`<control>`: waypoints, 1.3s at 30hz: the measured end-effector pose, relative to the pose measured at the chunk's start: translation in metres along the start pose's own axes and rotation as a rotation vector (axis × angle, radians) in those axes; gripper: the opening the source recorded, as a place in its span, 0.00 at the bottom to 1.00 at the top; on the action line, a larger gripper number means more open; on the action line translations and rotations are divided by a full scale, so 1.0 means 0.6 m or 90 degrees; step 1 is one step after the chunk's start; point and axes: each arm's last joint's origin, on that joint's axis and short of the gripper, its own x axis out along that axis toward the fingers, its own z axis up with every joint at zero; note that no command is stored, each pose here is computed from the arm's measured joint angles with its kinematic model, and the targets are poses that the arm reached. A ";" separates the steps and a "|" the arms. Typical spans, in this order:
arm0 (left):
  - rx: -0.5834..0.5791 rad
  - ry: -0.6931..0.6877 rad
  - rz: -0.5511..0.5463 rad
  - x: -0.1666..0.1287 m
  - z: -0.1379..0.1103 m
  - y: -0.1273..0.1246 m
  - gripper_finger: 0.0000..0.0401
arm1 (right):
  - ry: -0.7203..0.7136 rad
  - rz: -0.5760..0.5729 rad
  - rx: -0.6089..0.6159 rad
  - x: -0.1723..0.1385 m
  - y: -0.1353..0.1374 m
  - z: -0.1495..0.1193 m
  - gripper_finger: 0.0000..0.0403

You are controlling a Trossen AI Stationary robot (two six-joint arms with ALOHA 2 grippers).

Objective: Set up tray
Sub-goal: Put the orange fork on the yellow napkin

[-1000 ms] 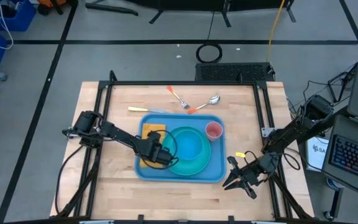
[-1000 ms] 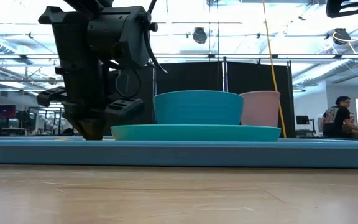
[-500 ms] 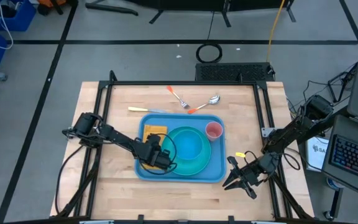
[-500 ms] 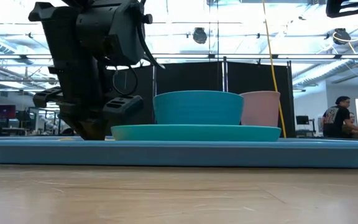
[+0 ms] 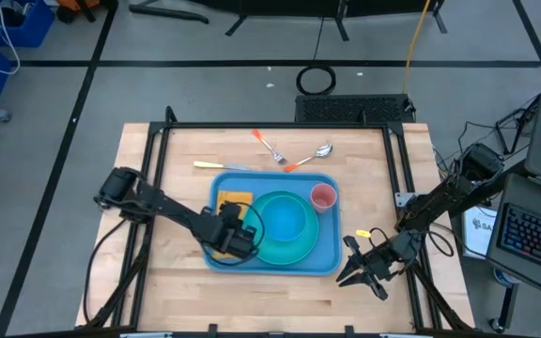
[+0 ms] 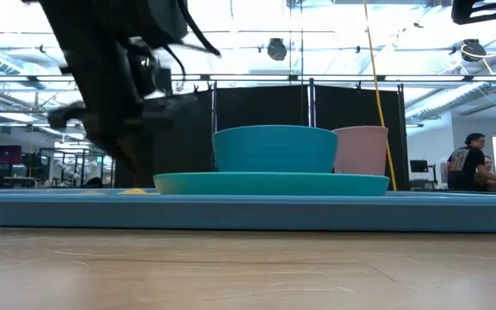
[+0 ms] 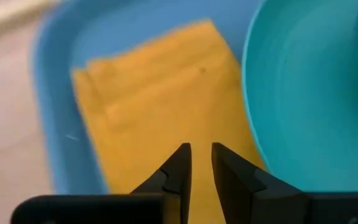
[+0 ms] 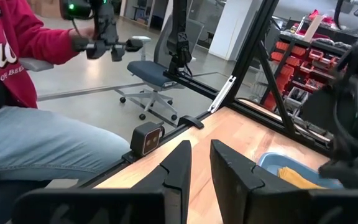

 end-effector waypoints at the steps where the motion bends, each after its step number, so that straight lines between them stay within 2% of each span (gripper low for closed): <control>1: 0.000 -0.016 -0.001 -0.009 0.003 0.005 0.17 | 0.001 0.000 0.000 0.000 0.000 0.000 0.12; 5: -0.001 -0.070 -0.032 -0.046 0.011 0.020 0.17 | 0.001 -0.002 0.000 0.000 0.000 0.000 0.12; 8: -0.005 -0.152 -0.080 -0.081 0.009 0.027 0.17 | -0.003 -0.014 0.004 0.001 -0.007 0.000 0.12; 13: -0.010 -0.306 -0.171 -0.131 -0.017 0.024 0.17 | -0.020 -0.068 0.040 0.006 -0.036 0.000 0.12; 19: -0.007 -0.385 -0.249 -0.165 -0.061 0.018 0.17 | 0.011 -0.155 0.118 0.015 -0.091 -0.013 0.12; 24: 0.020 -0.454 -0.278 -0.181 -0.095 0.015 0.17 | 0.083 -0.163 0.146 0.039 -0.137 -0.006 0.12; 27: 0.022 -0.454 -0.291 -0.186 -0.106 0.017 0.17 | 0.135 -0.166 0.152 0.055 -0.170 0.012 0.12; 32: 0.039 -0.486 -0.294 -0.187 -0.121 0.015 0.17 | 0.220 -0.226 0.148 0.068 -0.244 0.057 0.12; 35: 0.035 -0.506 -0.294 -0.191 -0.119 0.017 0.17 | 0.257 -0.260 0.153 0.060 -0.297 0.085 0.12; 39: 0.050 -0.525 -0.272 -0.186 -0.114 0.019 0.17 | 0.261 -0.279 0.200 0.032 -0.371 0.115 0.12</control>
